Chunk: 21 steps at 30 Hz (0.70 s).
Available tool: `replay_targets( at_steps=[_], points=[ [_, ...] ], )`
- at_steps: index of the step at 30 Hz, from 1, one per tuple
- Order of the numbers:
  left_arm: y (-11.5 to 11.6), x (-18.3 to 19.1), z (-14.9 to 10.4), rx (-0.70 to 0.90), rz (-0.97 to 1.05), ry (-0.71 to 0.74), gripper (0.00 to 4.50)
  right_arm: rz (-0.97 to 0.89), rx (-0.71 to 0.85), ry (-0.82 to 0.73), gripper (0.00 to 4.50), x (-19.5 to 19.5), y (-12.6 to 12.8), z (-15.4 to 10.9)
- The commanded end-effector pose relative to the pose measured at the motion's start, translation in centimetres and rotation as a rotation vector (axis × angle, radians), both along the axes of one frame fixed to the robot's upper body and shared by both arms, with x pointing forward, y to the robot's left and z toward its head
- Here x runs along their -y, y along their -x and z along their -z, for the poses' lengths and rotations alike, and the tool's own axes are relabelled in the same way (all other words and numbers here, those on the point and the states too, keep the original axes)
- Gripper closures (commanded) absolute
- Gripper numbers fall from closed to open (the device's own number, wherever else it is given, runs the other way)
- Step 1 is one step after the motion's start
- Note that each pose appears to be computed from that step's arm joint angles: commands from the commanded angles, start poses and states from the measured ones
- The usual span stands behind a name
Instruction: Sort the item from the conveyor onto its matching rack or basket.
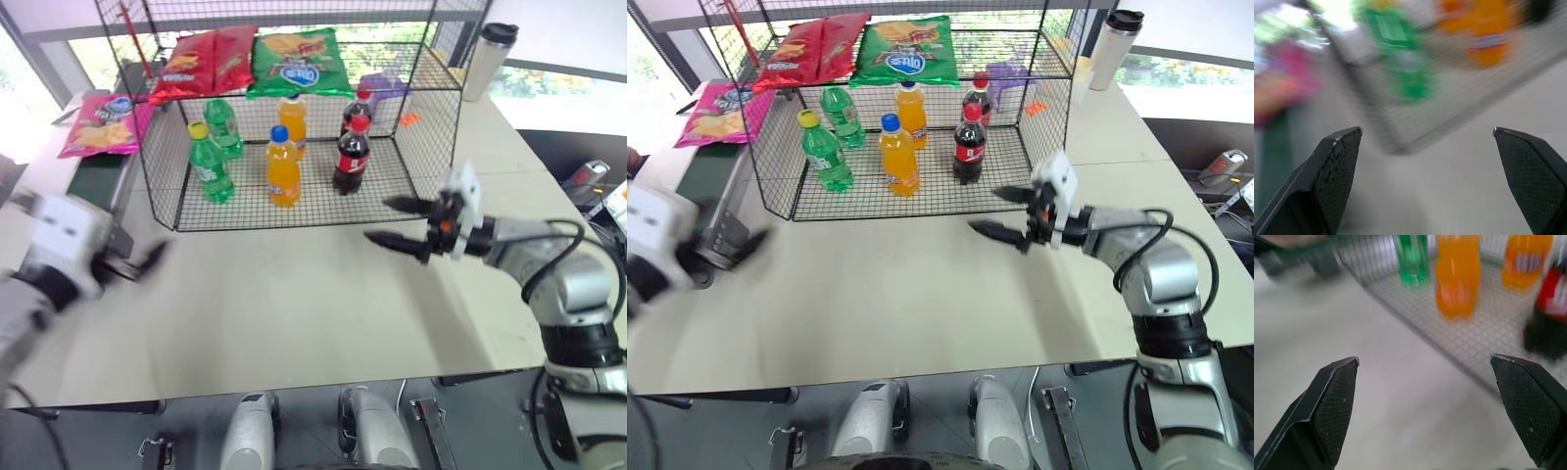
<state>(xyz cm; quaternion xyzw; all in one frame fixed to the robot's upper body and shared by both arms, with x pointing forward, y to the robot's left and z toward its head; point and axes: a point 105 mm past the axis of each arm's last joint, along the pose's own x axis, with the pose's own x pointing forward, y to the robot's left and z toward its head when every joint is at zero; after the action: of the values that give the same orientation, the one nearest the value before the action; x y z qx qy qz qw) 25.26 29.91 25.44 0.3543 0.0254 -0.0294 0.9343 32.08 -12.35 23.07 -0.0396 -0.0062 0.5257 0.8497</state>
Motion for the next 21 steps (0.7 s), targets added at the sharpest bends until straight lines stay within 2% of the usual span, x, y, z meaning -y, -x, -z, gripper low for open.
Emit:
replay_targets(
  at_steps=[1, 3, 5, 9, 15, 21],
  points=[
    [0.8, -3.3, -2.1, 0.031, -0.143, -0.459, 0.0, -0.099, 0.062, -0.039, 0.07, -2.5, 1.2, -2.4],
    [1.1, -5.9, -1.7, -0.046, -0.219, -0.824, 0.0, -0.133, 0.088, -0.006, 0.07, -4.4, 1.1, -2.2],
    [1.4, -7.2, -1.1, -0.087, -0.234, -0.945, 0.0, -0.154, 0.097, 0.011, 0.07, -5.4, 1.0, -1.8],
    [1.3, -7.7, 1.3, -0.115, -0.207, -0.979, 0.0, -0.187, 0.106, 0.033, 0.07, -6.7, 0.9, -1.2],
    [0.6, -7.7, 4.6, -0.132, -0.17, -0.915, 0.0, -0.213, 0.108, 0.054, 0.07, -6.6, 1.2, -1.2],
    [-0.2, -7.4, 6.1, -0.132, -0.148, -0.882, 0.0, -0.193, 0.108, 0.072, 0.07, -6.1, 1.0, -1.0]
  ],
)
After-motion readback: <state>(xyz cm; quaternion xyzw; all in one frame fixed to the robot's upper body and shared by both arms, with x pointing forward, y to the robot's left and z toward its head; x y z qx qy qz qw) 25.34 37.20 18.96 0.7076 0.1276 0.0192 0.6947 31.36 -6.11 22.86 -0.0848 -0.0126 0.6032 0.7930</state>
